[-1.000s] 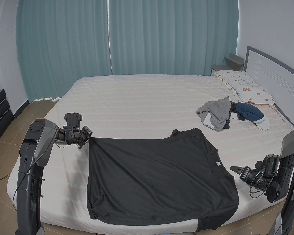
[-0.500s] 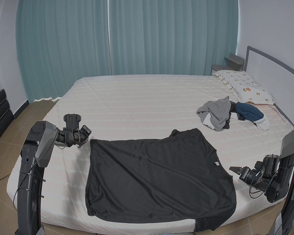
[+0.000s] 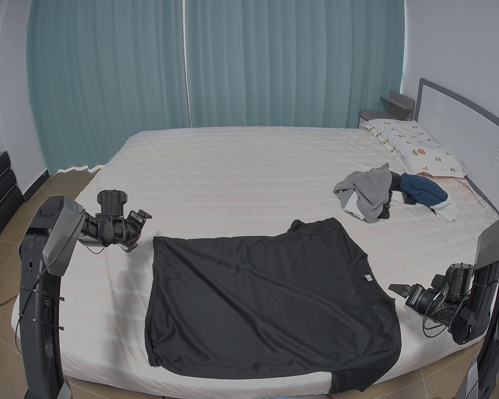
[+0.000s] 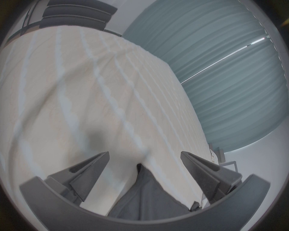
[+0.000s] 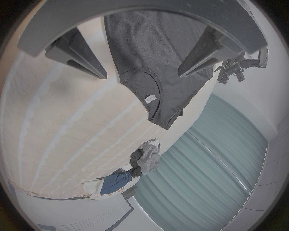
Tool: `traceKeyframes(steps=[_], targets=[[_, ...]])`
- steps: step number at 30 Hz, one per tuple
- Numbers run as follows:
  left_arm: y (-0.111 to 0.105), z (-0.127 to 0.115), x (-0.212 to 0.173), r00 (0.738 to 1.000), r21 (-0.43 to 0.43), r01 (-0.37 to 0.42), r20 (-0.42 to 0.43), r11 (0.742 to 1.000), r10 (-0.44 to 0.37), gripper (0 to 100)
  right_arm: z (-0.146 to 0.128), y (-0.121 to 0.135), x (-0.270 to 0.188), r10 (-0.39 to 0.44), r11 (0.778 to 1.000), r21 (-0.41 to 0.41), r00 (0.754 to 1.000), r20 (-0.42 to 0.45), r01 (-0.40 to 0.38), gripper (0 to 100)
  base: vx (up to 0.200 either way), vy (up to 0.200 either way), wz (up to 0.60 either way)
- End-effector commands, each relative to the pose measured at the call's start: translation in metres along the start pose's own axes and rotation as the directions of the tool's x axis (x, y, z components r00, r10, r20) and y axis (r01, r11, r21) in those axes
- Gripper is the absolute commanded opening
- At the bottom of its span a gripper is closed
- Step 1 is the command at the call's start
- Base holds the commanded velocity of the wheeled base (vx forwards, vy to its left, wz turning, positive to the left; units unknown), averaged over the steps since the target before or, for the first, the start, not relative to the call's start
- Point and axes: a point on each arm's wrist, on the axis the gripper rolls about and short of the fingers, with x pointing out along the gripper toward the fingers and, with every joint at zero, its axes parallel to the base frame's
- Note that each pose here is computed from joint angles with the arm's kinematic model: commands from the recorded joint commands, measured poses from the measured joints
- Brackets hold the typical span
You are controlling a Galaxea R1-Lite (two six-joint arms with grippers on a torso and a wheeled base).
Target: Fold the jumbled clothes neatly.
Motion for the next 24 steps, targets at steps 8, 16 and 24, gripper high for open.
traceKeyframes(steps=[8, 16, 24], targets=[[0.022, -0.041, -0.123, 0.989, -0.018, 0.031, -0.141, 0.999, -0.033, 100, -0.003, 0.004, 0.001, 0.017, 1.000, 0.017, 1.000, -0.012, -0.017, 100, -0.100, 0.000, 0.00], [0.062, -0.105, -0.173, 0.970, 0.133, 0.010, -0.241, 0.991, 0.022, 100, -0.006, 0.003, 0.002, 0.013, 1.000, 0.020, 1.000, -0.026, -0.012, 100, -0.125, 0.000, 0.00], [0.081, -0.144, -0.199, 0.949, 0.273, 0.031, -0.311, 0.962, 0.058, 100, -0.007, 0.006, 0.000, 0.020, 1.000, 0.019, 0.999, -0.031, -0.020, 100, 0.000, 0.000, 0.00]])
